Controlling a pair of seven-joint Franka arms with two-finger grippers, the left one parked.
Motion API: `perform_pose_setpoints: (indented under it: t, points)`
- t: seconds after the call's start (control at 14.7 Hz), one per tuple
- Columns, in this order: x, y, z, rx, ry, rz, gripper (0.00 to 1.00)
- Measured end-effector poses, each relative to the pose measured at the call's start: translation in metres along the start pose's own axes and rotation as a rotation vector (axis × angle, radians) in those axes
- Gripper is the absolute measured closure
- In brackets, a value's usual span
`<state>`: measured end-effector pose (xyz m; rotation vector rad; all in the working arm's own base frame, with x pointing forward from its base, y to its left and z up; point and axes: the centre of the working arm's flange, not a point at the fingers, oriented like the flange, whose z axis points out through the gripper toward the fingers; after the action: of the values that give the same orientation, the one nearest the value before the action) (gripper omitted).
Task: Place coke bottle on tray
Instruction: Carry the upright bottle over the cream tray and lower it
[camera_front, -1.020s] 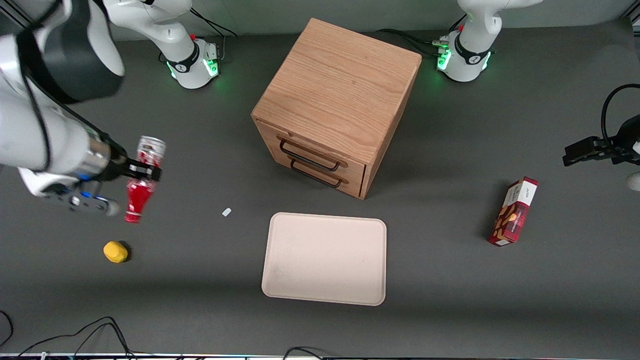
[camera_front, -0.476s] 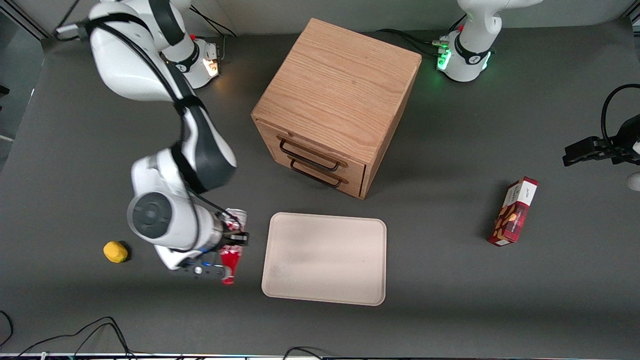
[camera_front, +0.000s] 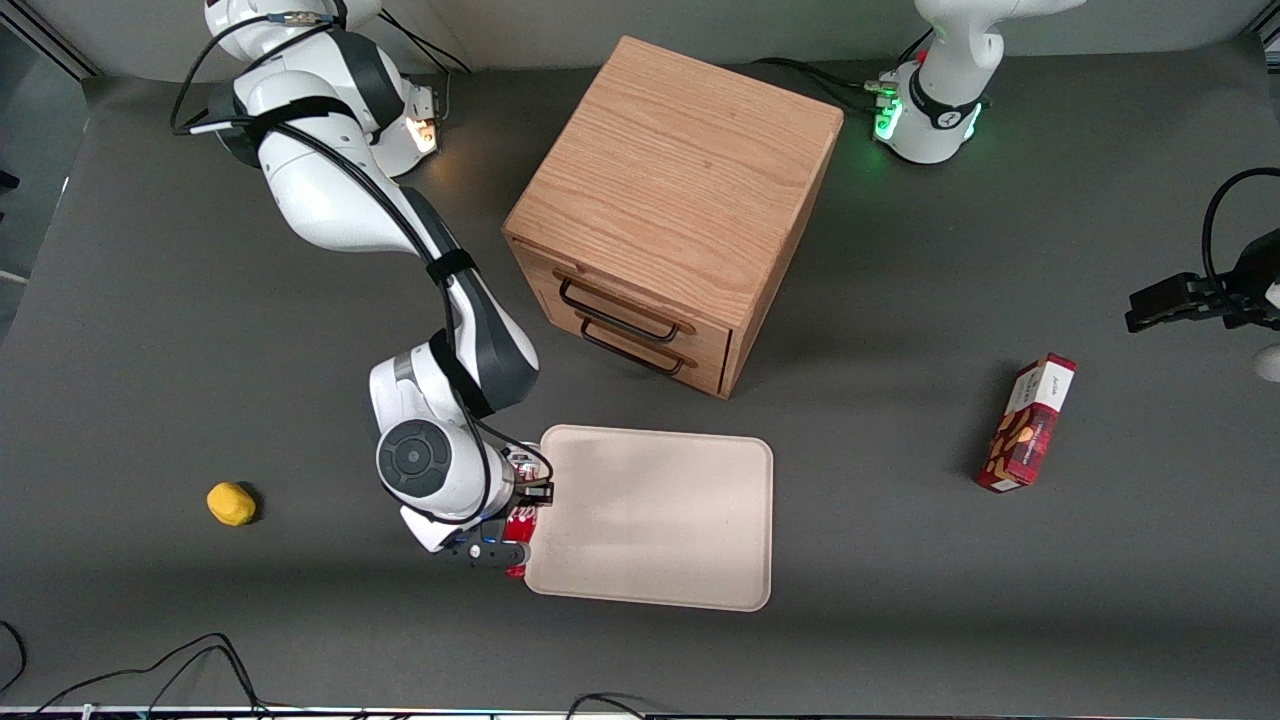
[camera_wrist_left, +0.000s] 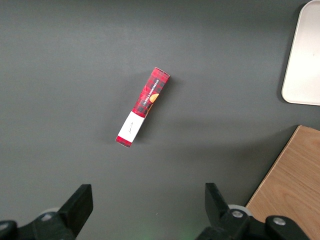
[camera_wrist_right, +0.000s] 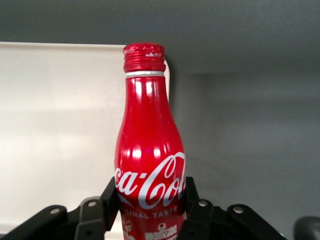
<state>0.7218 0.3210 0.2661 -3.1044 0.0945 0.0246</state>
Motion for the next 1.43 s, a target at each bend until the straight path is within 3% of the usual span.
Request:
perform_pose_setpoints:
  t: [0.41, 1.43]
  points:
    - [-0.009, -0.018, 0.051, -0.003, 0.0, 0.004, 0.45]
    - [-0.008, -0.015, 0.069, -0.01, -0.006, 0.016, 0.45]
